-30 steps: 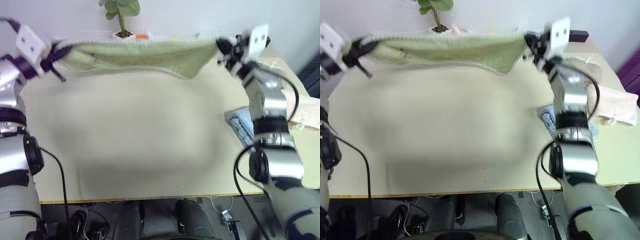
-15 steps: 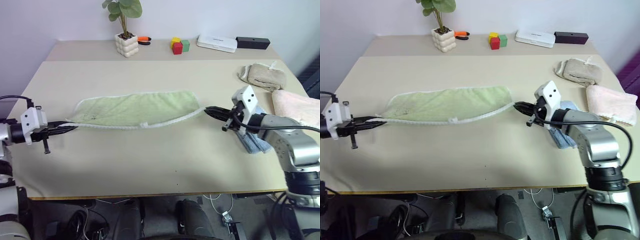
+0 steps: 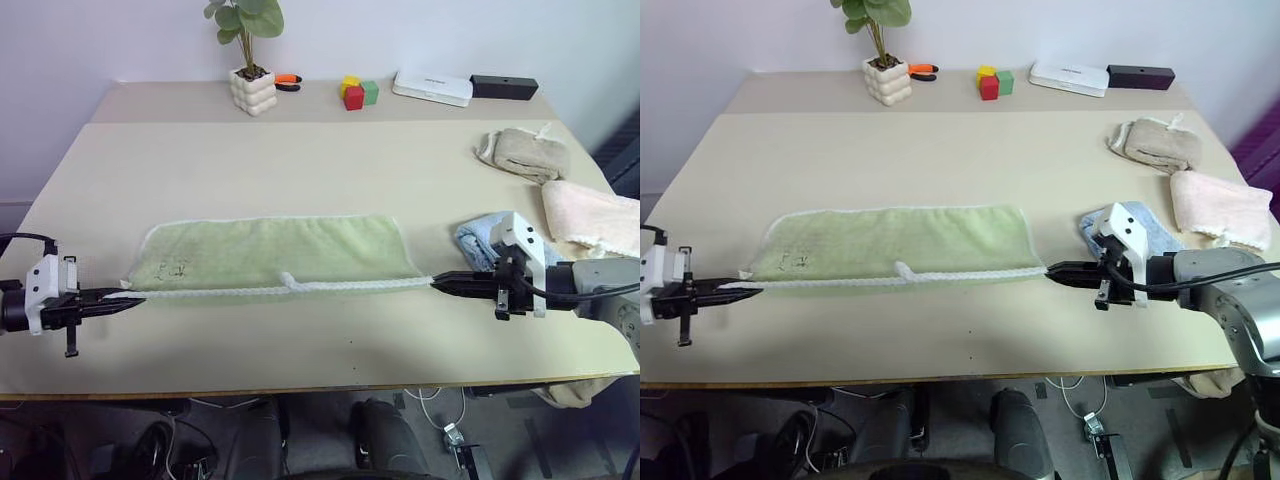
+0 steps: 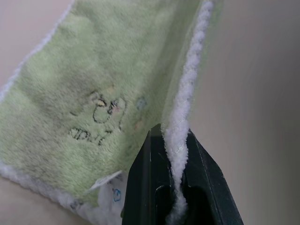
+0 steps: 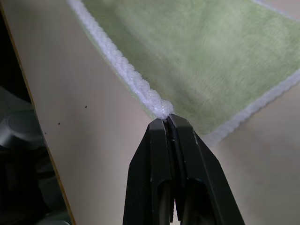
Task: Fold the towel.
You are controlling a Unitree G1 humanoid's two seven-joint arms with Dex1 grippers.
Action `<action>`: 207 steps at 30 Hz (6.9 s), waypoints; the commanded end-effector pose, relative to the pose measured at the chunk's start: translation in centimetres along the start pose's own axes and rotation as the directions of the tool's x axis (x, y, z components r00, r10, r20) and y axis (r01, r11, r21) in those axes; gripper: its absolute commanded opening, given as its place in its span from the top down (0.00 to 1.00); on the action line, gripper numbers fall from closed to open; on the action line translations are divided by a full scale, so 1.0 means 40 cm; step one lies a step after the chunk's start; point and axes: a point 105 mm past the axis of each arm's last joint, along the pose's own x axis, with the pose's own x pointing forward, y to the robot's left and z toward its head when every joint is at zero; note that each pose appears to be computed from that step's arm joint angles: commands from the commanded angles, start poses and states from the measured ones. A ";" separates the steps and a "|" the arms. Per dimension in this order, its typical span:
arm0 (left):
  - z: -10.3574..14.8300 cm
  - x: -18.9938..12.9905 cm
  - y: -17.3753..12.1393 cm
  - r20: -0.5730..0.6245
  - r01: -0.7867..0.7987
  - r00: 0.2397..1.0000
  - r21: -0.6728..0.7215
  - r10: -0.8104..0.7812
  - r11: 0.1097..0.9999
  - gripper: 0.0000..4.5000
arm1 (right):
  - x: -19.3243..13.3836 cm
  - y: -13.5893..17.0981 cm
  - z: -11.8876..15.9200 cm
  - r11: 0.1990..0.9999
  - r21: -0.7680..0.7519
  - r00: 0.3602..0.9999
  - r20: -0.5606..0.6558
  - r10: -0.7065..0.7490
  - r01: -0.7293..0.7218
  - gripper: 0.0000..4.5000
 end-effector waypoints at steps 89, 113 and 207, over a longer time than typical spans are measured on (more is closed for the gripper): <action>0.172 0.360 0.166 0.376 -0.181 0.724 -0.706 0.579 0.685 1.00 | 0.409 -0.132 0.135 0.789 0.319 0.694 0.376 -0.614 0.525 0.99; 0.018 0.172 0.193 0.213 -0.401 0.687 -0.686 0.694 0.608 0.80 | 0.285 -0.215 0.099 0.739 0.475 0.606 0.430 -0.669 0.479 0.80; 0.174 0.145 0.095 0.407 -0.046 0.905 -0.201 0.126 0.979 0.00 | 0.155 -0.061 0.098 0.758 0.571 0.802 0.267 -0.534 0.315 0.98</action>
